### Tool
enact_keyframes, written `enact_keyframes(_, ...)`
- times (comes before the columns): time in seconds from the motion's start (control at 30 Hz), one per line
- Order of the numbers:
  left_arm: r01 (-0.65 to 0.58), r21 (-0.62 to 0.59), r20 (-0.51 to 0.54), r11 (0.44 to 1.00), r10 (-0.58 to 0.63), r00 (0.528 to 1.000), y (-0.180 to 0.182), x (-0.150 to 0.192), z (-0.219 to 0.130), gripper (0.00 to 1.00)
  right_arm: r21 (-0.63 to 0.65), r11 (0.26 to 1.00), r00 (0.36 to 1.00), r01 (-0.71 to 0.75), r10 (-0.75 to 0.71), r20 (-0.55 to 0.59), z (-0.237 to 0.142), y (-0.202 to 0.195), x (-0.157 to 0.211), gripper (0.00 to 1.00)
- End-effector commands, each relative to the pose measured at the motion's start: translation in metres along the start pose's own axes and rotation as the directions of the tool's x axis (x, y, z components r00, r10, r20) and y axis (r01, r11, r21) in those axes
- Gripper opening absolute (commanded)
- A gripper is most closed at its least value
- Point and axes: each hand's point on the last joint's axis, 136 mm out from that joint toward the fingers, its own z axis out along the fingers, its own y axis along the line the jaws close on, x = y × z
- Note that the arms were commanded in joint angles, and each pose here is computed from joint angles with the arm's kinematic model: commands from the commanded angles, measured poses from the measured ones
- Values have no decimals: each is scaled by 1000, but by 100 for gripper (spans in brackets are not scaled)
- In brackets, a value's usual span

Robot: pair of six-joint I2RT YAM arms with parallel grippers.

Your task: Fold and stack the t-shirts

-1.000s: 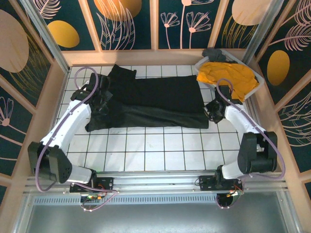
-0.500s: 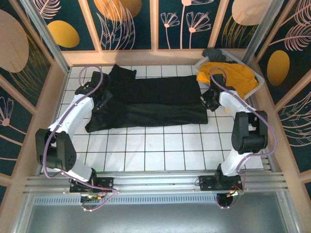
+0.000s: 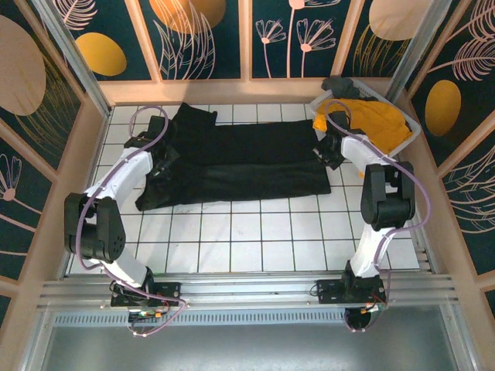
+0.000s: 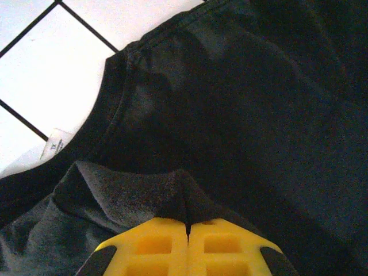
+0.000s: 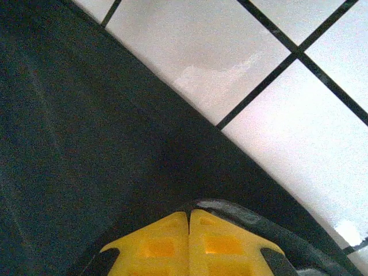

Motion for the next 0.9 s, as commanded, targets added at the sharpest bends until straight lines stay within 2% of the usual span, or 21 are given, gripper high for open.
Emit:
enact_keyframes(0.0,-24,-30,34,999,25,999,2,-12,10,0,35,999,999,25,-27,39,1,2,-10,0)
enact_keyframes(0.33,-72,-71,24,995,74,997,-3,-17,31,0,7,996,995,88,-89,47,11,16,-18,0)
enact_keyframes(0.4,-83,-87,23,993,86,996,-2,-20,33,0,-24,992,992,122,-122,20,14,23,-14,0)
enact_keyframes(0.43,-88,-93,22,992,90,996,-1,-22,33,4,-25,989,990,143,-142,17,14,25,-14,0)
enact_keyframes(0.47,-91,-100,15,991,92,996,1,-23,33,18,-16,986,986,165,-165,15,13,24,-14,8)
enact_keyframes(0.5,-89,-104,7,991,90,996,4,-24,33,32,-7,983,983,181,-181,24,10,24,-16,22)
enact_keyframes(0.53,-83,-105,-5,991,83,997,8,-24,32,52,1,981,980,196,-196,39,3,23,-18,37)
enact_keyframes(0.57,-76,-96,-17,992,75,997,12,-23,29,65,-6,978,976,210,-210,51,-5,23,-19,47)
enact_keyframes(0.6,-65,-88,-25,994,63,998,16,-22,26,67,1,975,973,221,-220,75,-13,22,-22,52)
enact_keyframes(0.67,-45,-64,-39,997,43,998,26,-15,15,67,0,972,967,234,-233,99,-30,16,-19,55)
enact_keyframes(0.77,-18,-21,-94,1000,16,995,36,10,7,58,0,973,967,232,-231,104,-43,0,-3,56)
enact_keyframes(0.87,47,32,-194,998,-40,980,43,45,12,44,-29,975,974,219,-216,66,-42,-14,27,47)
